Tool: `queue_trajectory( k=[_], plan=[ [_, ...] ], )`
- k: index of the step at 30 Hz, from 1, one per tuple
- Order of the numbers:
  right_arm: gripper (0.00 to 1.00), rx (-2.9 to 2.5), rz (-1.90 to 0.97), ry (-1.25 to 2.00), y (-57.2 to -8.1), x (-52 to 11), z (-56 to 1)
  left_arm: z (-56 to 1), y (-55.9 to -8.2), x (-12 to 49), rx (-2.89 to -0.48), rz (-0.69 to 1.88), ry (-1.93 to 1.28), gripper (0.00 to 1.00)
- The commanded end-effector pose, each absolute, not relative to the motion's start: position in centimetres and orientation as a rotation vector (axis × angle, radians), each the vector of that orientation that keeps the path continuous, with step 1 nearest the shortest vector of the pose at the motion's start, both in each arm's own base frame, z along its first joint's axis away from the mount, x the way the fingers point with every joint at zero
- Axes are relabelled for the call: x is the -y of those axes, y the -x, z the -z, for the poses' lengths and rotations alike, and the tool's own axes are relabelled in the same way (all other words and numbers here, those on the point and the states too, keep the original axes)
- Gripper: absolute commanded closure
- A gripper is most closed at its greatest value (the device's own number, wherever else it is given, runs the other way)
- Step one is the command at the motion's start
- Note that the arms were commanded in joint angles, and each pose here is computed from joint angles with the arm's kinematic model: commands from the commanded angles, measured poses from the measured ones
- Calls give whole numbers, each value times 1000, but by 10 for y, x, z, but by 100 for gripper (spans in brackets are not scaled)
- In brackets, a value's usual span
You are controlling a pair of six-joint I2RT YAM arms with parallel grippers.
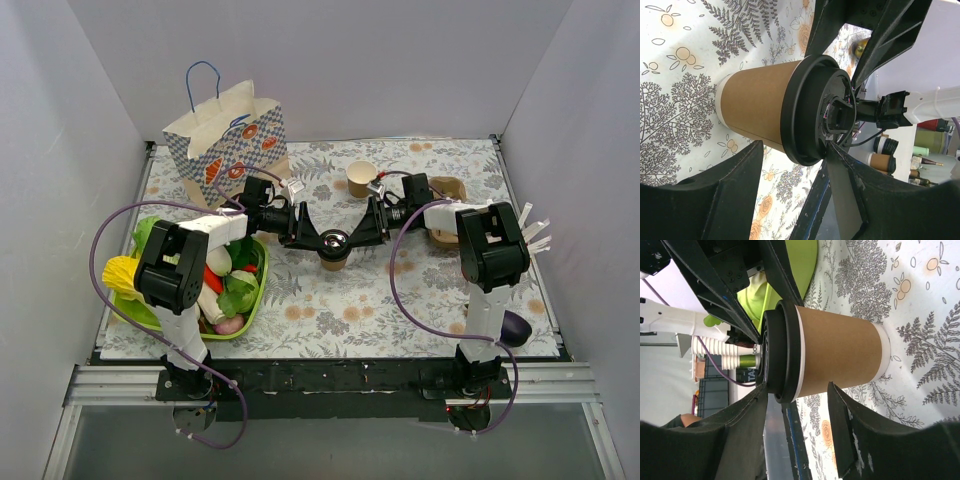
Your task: Pack the takeout coffee
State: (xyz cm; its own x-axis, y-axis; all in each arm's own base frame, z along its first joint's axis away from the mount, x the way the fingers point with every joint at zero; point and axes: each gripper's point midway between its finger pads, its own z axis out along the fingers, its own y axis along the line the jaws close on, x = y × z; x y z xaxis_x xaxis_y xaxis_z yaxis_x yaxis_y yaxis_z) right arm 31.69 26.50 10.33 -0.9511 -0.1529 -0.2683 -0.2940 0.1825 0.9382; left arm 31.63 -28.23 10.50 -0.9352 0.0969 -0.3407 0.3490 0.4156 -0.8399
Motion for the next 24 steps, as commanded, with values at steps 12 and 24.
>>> queue_trajectory(
  k=[12,24],
  plan=[
    [54,-2486,-1760,308,-329,-264,-66,-98,-326,283,-2453,1518,-355,48],
    [60,-2672,-1595,157,-329,-251,-28,-76,-333,286,-2513,1558,-262,50]
  ],
)
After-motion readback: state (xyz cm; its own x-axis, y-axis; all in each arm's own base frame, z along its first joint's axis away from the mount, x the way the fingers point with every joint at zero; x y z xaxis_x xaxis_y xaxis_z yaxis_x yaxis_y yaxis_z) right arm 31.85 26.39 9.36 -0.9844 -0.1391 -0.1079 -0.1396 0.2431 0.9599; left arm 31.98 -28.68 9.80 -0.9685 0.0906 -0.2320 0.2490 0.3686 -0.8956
